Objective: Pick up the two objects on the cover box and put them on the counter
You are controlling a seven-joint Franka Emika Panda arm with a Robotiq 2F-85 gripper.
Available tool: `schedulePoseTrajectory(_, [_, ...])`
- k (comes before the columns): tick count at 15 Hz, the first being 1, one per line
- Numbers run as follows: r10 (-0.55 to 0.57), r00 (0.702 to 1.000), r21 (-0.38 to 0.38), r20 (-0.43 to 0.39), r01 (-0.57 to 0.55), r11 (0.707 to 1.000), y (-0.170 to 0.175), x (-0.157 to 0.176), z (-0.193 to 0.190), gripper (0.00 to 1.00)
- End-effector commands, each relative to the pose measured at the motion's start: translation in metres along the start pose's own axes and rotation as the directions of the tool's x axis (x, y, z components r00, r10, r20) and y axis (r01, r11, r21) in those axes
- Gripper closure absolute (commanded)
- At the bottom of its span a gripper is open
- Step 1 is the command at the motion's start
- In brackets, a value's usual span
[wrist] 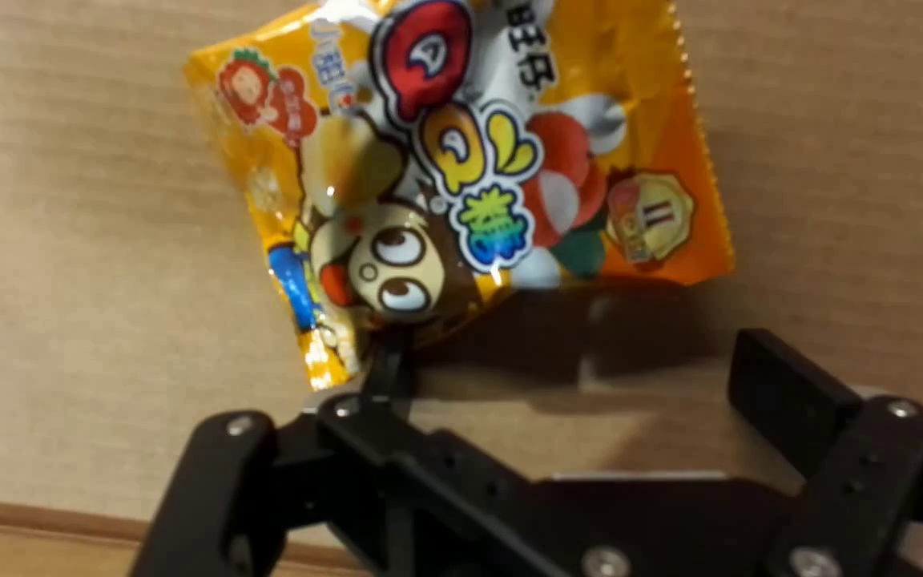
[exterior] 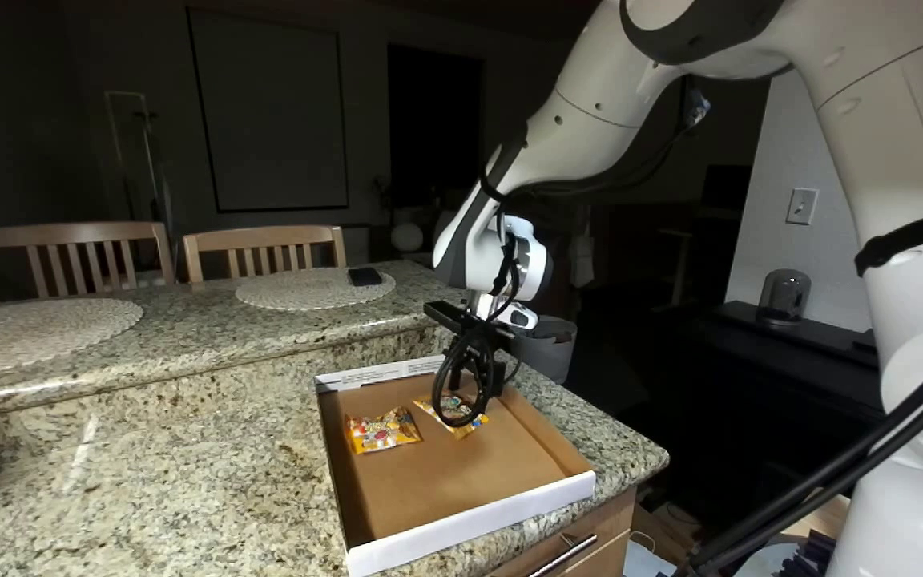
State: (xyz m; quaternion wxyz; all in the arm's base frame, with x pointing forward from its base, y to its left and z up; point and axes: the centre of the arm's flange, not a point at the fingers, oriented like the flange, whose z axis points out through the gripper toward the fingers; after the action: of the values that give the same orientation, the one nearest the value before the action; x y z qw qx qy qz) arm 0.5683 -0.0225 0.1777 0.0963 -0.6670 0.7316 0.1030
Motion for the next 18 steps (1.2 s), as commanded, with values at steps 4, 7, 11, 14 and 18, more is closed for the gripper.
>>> schedulePoseTrajectory(4, [0.023, 0.997, -0.095, 0.076, -0.016, 0.995, -0.022, 0.01, 0.008, 0.0])
schedulePoseTrajectory(7, [-0.017, 0.996, -0.108, 0.09, 0.027, 0.994, -0.019, -0.001, 0.005, 0.0])
schedulePoseTrajectory(11, [-0.115, 0.986, -0.141, 0.124, 0.133, 0.981, -0.011, -0.029, 0.007, 0.0])
schedulePoseTrajectory(14, [-0.18, 0.974, -0.129, 0.136, 0.198, 0.972, -0.005, -0.047, 0.005, 0.0])
schedulePoseTrajectory(18, [-0.239, 0.958, -0.082, 0.161, 0.254, 0.964, -0.007, -0.056, -0.003, 0.0])
